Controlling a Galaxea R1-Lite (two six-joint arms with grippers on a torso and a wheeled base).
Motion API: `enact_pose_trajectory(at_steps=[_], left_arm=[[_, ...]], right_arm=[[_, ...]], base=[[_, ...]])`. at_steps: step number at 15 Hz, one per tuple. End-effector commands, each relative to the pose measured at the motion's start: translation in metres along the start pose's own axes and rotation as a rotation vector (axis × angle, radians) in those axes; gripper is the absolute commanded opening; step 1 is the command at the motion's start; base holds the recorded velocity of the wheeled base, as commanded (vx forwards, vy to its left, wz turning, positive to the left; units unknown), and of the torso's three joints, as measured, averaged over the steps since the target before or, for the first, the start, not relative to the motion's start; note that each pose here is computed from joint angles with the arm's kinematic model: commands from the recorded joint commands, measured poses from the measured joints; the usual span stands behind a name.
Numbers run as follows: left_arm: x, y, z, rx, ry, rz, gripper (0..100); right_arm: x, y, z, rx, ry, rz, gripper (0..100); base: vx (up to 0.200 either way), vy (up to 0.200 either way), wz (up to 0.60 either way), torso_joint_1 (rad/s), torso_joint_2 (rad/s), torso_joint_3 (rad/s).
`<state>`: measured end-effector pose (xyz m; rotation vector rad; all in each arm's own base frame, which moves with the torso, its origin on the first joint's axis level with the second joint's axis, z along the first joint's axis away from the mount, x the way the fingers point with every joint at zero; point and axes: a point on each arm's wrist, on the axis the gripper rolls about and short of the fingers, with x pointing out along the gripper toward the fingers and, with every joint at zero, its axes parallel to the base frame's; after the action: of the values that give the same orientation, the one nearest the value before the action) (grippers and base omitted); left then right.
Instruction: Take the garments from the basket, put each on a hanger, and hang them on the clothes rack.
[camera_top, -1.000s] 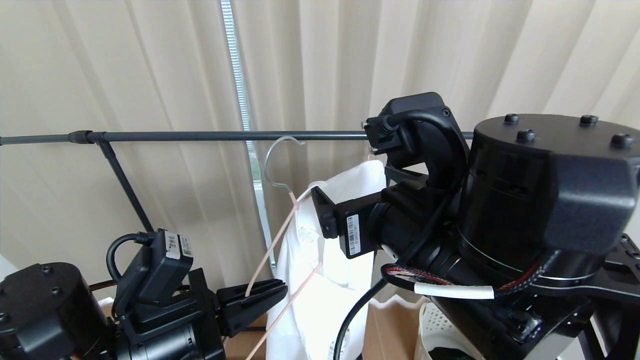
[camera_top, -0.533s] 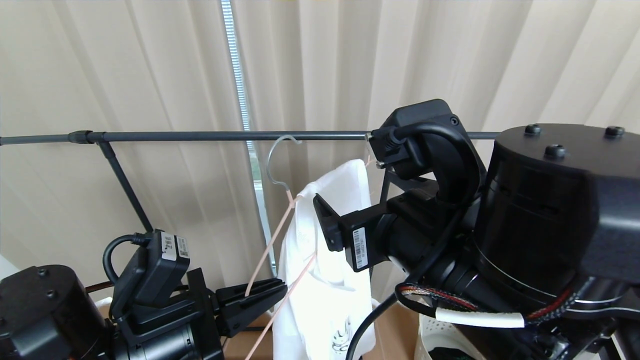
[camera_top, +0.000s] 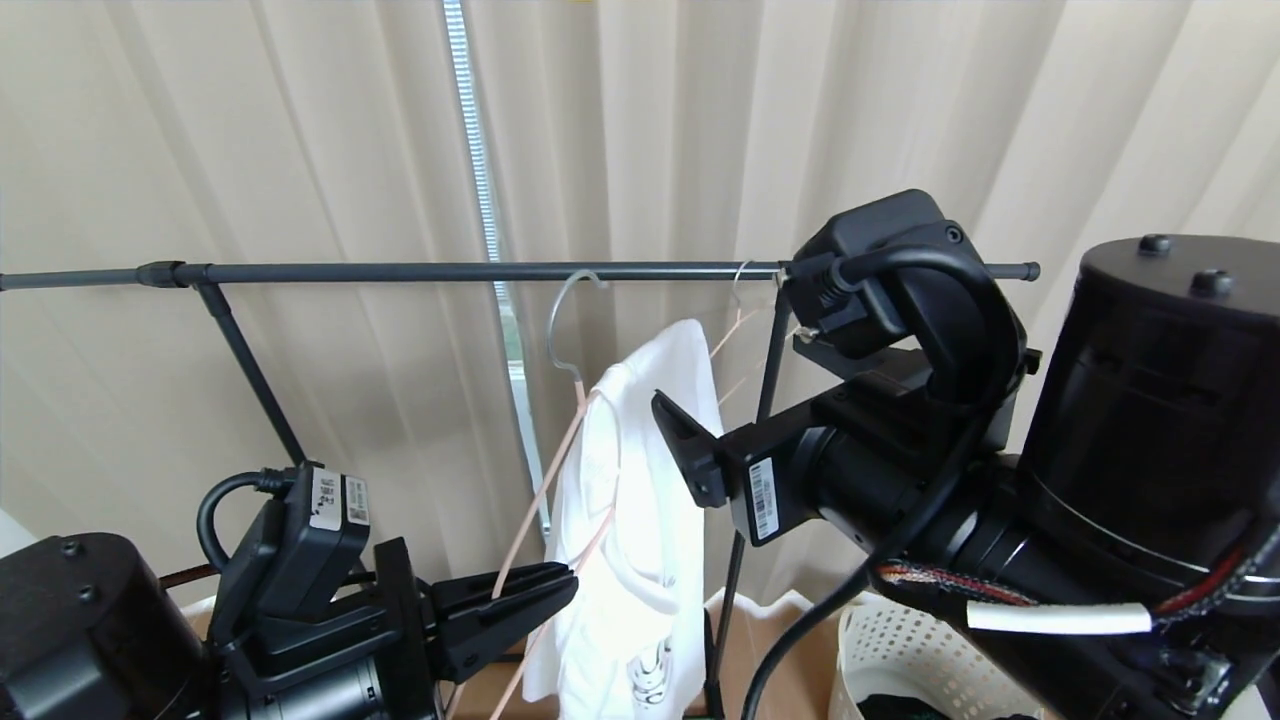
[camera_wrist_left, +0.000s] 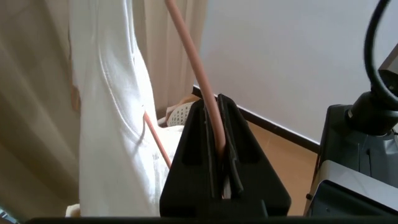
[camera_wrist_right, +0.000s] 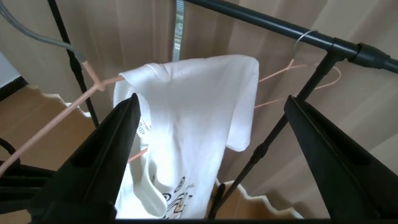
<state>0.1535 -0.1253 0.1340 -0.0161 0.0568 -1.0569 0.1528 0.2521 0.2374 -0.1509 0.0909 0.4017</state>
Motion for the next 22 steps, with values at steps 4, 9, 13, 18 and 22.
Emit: enact_pose_trajectory(at_steps=[4, 9, 13, 18, 22], left_arm=[[0.0, -0.001, -0.001, 0.009, 0.002, -0.016, 0], [0.0, -0.002, -0.001, 0.028, 0.005, -0.03, 0], [-0.001, -0.003, -0.001, 0.063, 0.004, -0.071, 0], [0.001, -0.002, -0.004, 0.064, 0.016, -0.079, 0], [0.002, -0.001, -0.006, 0.056, 0.023, -0.164, 0]], right_arm=[[0.001, -0.027, 0.001, -0.037, -0.005, 0.016, 100], [-0.001, -0.035, -0.006, -0.078, 0.012, 0.044, 100], [0.003, -0.051, -0.005, -0.119, 0.019, 0.101, 100], [-0.001, -0.088, 0.009, -0.19, 0.046, 0.293, 100], [0.021, -0.126, 0.016, -0.381, 0.126, 0.579, 100]], base=[[0.0, 0.0, 0.0, 0.0, 0.0, 0.0], [0.0, 0.0, 0.0, 0.0, 0.0, 0.0], [0.0, 0.0, 0.0, 0.0, 0.0, 0.0], [0.0, 0.0, 0.0, 0.0, 0.0, 0.0], [0.0, 0.0, 0.0, 0.0, 0.0, 0.0]])
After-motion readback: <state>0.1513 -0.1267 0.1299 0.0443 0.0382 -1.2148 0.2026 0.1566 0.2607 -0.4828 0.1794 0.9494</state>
